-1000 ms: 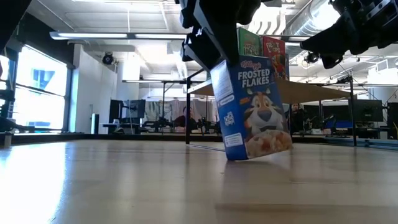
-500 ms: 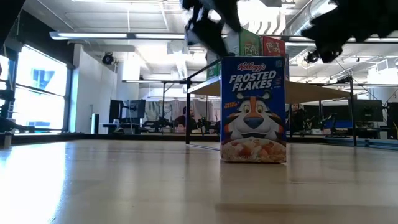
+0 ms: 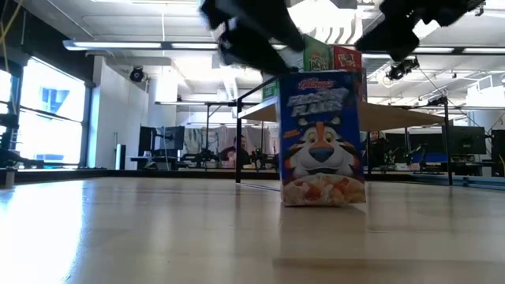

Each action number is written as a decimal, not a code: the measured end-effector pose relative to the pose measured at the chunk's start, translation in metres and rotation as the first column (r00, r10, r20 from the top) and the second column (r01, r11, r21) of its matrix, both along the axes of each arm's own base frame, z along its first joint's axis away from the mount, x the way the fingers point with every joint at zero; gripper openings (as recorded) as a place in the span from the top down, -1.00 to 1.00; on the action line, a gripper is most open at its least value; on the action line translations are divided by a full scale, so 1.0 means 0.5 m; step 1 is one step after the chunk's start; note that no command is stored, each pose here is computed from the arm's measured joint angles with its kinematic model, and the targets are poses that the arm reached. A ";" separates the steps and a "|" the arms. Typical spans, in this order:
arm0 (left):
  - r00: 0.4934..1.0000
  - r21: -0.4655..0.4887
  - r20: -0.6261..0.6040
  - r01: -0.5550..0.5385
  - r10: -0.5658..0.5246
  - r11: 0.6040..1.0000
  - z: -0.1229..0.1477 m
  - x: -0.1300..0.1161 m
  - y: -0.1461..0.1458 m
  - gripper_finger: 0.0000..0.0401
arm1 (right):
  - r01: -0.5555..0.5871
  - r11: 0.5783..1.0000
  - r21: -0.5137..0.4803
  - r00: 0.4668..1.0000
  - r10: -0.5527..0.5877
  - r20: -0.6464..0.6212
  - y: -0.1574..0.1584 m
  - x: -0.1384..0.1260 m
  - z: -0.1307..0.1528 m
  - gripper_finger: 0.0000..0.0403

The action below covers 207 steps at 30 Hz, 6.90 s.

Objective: Stack cereal on shelf
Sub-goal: Put the blue cereal box on the shelf and aligned with the other blue cereal boxes

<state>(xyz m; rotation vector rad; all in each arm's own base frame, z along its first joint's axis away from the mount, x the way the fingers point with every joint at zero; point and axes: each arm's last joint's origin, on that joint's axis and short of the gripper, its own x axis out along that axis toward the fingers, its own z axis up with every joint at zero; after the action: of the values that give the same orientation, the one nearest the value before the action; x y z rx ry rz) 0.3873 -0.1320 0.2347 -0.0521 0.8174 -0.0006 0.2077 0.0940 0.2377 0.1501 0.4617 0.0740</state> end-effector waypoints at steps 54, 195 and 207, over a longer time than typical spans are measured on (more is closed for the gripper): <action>0.812 -0.291 0.553 -0.023 0.188 0.956 -0.082 -0.170 0.087 0.23 | -0.055 0.998 -0.030 0.908 0.037 -0.416 0.051 0.193 -0.047 -0.11; 0.847 -0.367 0.486 -0.029 0.218 0.930 -0.089 -0.150 0.199 1.00 | 0.571 0.776 -0.269 0.679 -0.630 -0.376 -0.303 -0.179 0.135 0.98; 0.847 -0.367 0.486 -0.028 0.217 0.930 -0.089 -0.150 0.199 1.00 | 0.637 0.699 -0.325 0.619 -0.715 -0.325 -0.314 -0.169 0.104 0.98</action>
<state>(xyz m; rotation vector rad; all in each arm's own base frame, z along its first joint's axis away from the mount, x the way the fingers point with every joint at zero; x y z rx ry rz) 0.3121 -0.0326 0.1904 -0.4257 0.2563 -0.0349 0.1231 -0.0633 0.2894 0.1574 0.8297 -0.7824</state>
